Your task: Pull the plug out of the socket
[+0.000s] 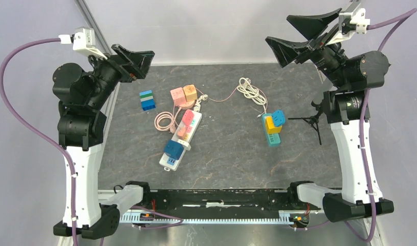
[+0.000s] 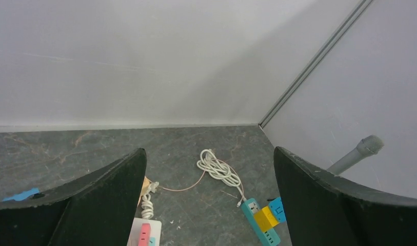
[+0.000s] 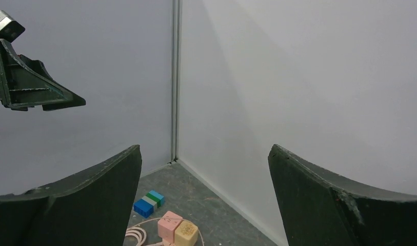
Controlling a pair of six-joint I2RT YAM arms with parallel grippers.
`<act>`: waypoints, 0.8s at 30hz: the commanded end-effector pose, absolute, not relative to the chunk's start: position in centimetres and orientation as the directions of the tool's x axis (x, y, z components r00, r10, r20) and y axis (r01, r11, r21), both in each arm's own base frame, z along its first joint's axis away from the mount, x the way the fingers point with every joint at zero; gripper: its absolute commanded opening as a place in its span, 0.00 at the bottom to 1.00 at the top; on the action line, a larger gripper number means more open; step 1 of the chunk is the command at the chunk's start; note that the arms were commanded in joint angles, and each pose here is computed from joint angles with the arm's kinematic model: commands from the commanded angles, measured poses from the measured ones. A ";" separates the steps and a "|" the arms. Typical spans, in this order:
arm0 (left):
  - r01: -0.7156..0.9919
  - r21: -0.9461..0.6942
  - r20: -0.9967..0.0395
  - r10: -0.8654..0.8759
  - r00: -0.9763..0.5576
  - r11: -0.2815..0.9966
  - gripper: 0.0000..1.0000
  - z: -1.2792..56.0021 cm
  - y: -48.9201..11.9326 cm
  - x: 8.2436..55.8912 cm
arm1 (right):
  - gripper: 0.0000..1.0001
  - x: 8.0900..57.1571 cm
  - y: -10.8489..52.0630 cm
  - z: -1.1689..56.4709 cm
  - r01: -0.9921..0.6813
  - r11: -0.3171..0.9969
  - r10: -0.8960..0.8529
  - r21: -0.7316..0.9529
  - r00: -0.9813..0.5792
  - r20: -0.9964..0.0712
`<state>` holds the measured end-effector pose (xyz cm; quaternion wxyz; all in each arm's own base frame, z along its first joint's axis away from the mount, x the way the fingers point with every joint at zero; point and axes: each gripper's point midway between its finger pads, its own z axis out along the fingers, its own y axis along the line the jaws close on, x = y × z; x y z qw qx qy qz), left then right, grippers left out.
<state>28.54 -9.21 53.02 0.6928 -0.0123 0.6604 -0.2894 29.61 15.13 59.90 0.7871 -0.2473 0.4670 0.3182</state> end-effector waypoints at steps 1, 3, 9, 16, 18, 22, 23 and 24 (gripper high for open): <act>0.381 -0.432 -0.892 -0.449 -0.048 0.817 1.00 53.0 -9.1 27.9 | 0.98 29.2 15.0 60.6 -0.732 0.674 0.289 -0.098 0.384 -0.877; 0.389 -0.423 -0.896 -0.442 -0.043 0.819 1.00 52.8 -9.2 27.7 | 0.98 28.9 15.2 60.8 -0.746 0.659 0.300 -0.100 0.382 -0.874; 0.672 -0.308 -0.935 -0.346 -0.082 0.673 1.00 52.9 -13.9 24.8 | 0.98 30.2 15.7 59.6 -0.772 0.634 0.323 -0.051 0.324 -0.889; 0.517 -0.539 -0.842 -0.398 -0.366 0.665 1.00 47.0 -14.0 27.6 | 0.98 31.6 16.7 53.7 -0.799 0.599 0.290 0.045 0.165 -0.943; 0.453 -0.588 -0.795 -0.375 -0.477 0.670 0.99 44.9 -14.1 27.6 | 0.98 32.1 16.6 52.4 -0.781 0.614 0.304 0.114 0.101 -0.947; 0.311 -0.663 -0.702 -0.421 -0.574 0.681 0.98 40.2 -13.6 28.0 | 0.98 34.6 15.5 48.7 -0.654 0.718 0.236 0.239 -0.095 -0.967; 0.282 -0.677 -0.684 -0.439 -0.583 0.680 0.98 39.5 -13.5 27.8 | 0.98 35.0 15.0 47.3 -0.607 0.748 0.215 0.267 -0.159 -0.964; 0.276 -0.690 -0.669 -0.444 -0.596 0.669 1.00 38.8 -13.7 27.6 | 0.98 35.6 14.3 45.8 -0.550 0.786 0.198 0.283 -0.211 -0.957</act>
